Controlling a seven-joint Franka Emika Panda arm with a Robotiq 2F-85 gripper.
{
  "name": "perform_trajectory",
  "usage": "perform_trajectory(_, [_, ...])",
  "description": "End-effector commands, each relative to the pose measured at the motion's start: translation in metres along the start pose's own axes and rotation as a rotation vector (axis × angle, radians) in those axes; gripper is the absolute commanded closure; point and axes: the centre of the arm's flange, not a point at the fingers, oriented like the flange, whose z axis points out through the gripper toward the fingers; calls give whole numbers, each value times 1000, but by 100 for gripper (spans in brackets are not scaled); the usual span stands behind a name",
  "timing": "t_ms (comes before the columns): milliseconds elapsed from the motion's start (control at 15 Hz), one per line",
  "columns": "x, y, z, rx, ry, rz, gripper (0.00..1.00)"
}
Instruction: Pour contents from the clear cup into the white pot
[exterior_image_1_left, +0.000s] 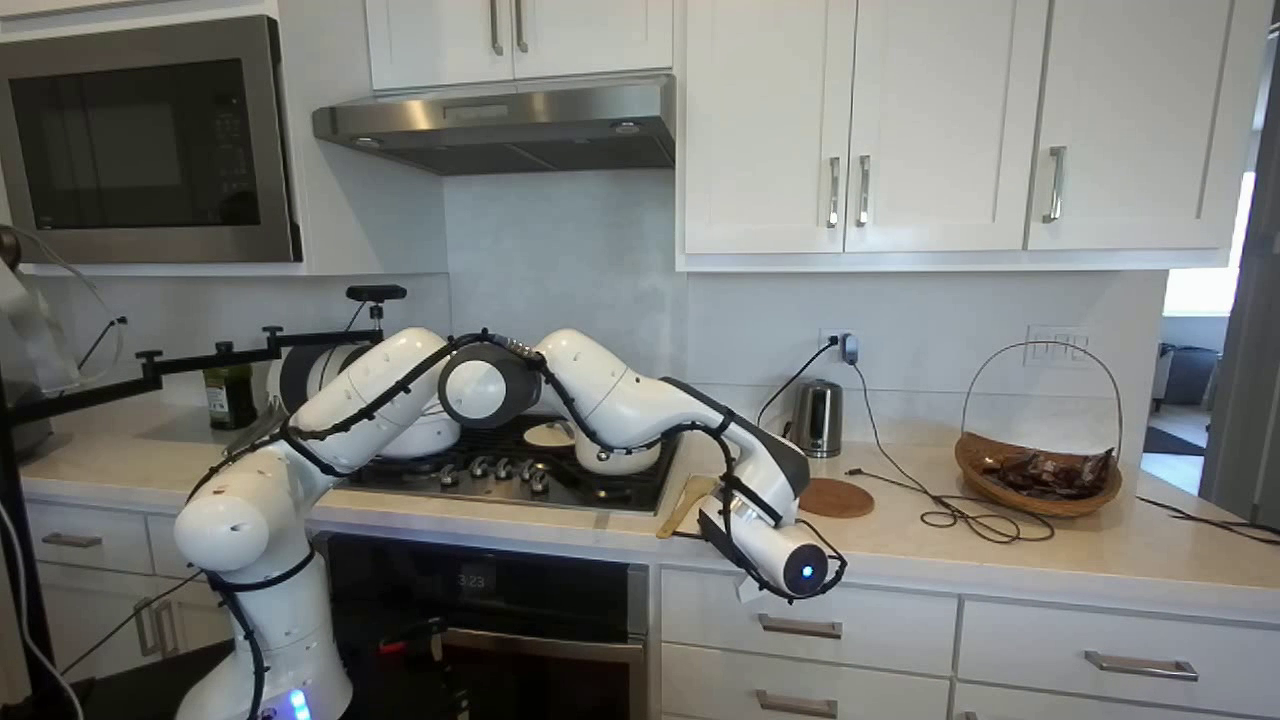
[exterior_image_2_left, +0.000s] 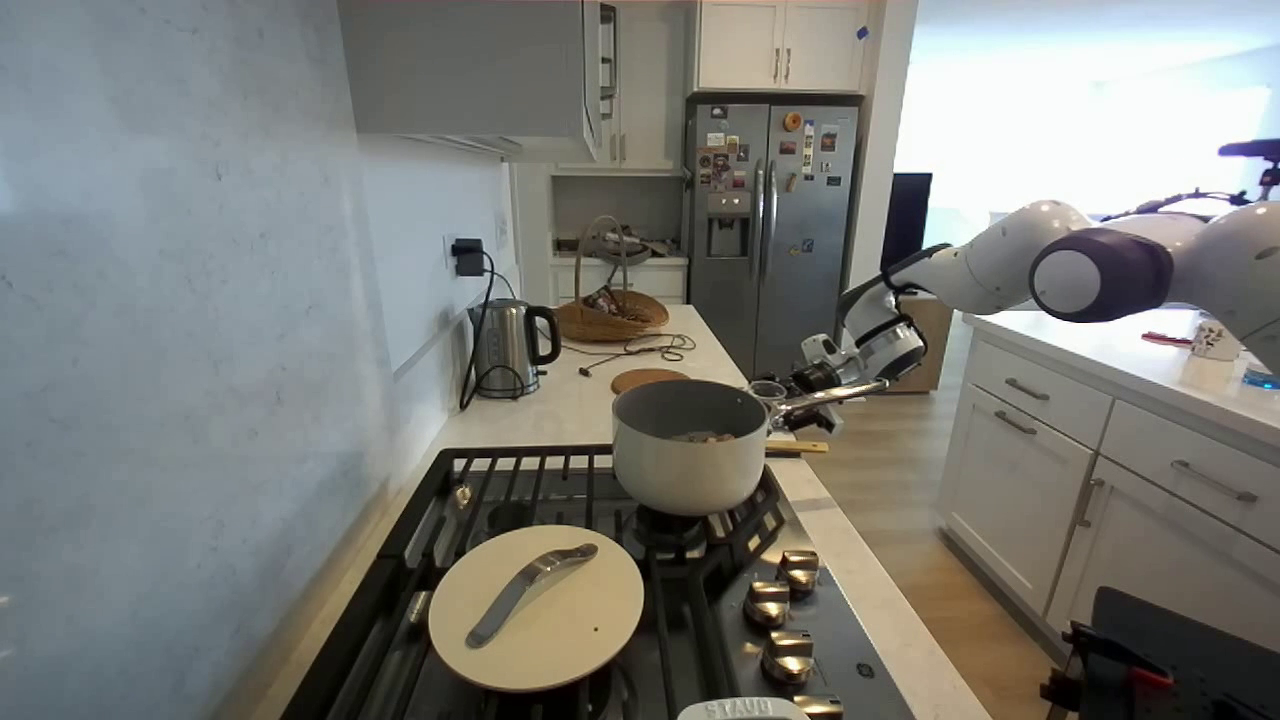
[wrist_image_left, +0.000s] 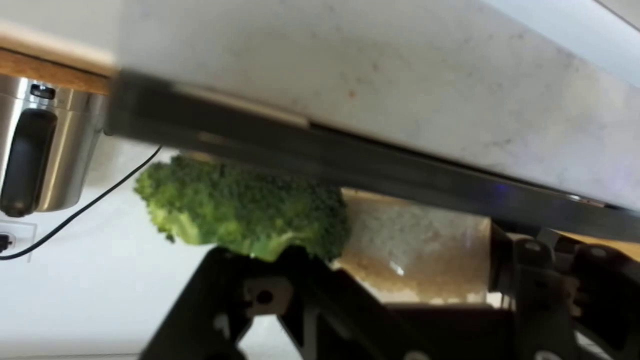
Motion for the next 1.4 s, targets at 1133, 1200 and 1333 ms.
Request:
perform_trajectory(1133, [38, -51, 3, 221, -201, -87, 65])
perform_trajectory(1200, [40, -51, -3, 211, -180, -56, 65])
perform_trajectory(1333, [46, -53, -16, 200, -144, -21, 65])
